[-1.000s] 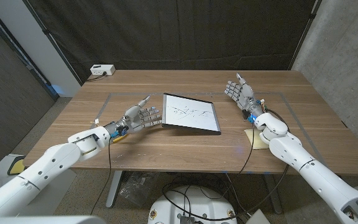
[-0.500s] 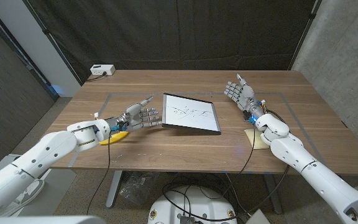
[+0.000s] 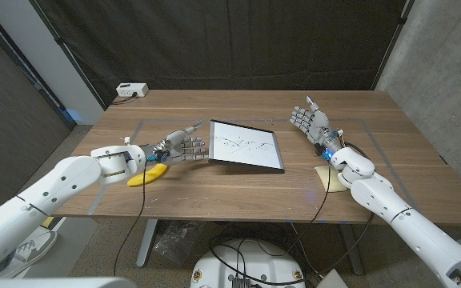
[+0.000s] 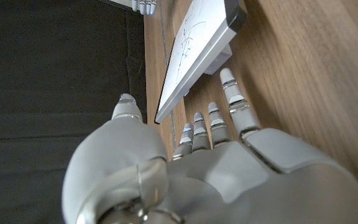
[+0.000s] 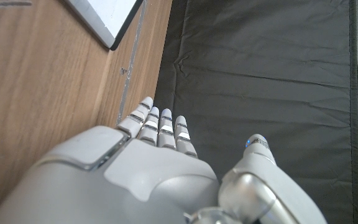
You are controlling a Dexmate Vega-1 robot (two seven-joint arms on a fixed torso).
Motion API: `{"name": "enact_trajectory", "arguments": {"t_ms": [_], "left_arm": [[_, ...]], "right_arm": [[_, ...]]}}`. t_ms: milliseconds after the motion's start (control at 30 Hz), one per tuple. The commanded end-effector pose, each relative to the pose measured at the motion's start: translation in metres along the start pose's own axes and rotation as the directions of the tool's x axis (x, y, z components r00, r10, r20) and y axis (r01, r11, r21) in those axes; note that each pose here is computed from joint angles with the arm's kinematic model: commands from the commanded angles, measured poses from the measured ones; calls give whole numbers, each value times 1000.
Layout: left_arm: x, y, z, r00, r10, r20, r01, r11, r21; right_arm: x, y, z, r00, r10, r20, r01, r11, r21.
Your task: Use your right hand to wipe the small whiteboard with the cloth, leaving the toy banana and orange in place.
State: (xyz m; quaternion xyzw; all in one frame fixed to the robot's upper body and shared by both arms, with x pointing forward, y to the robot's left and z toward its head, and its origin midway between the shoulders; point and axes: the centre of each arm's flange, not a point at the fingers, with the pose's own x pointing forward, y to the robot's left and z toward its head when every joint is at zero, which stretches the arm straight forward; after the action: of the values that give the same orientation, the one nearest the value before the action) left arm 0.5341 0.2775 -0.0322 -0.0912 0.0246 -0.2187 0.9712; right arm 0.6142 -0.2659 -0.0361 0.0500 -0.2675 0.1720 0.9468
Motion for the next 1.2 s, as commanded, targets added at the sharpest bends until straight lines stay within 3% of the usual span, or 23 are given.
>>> {"name": "enact_trajectory", "arguments": {"t_ms": [33, 367, 567, 967, 1200], "left_arm": [[14, -13, 11, 1000, -6, -18, 6, 1000, -1], [26, -17, 4, 1000, 17, -24, -19, 999, -50], [32, -21, 6, 999, 24, -40, -25, 999, -21], [35, -23, 7, 993, 75, -91, -72, 997, 29], [38, -23, 6, 995, 68, -76, -66, 998, 24]], "right_arm": [[-5, -4, -2, 1000, 1, -3, -1, 1000, 6], [-9, -9, 0, 1000, -5, -4, 5, 1000, 1], [-9, -10, 1, 1000, -4, 0, 4, 1000, -1], [-11, -12, -1, 1000, -4, -4, 4, 1000, 3], [-11, -12, -1, 1000, 2, -5, -2, 1000, 3]]}}
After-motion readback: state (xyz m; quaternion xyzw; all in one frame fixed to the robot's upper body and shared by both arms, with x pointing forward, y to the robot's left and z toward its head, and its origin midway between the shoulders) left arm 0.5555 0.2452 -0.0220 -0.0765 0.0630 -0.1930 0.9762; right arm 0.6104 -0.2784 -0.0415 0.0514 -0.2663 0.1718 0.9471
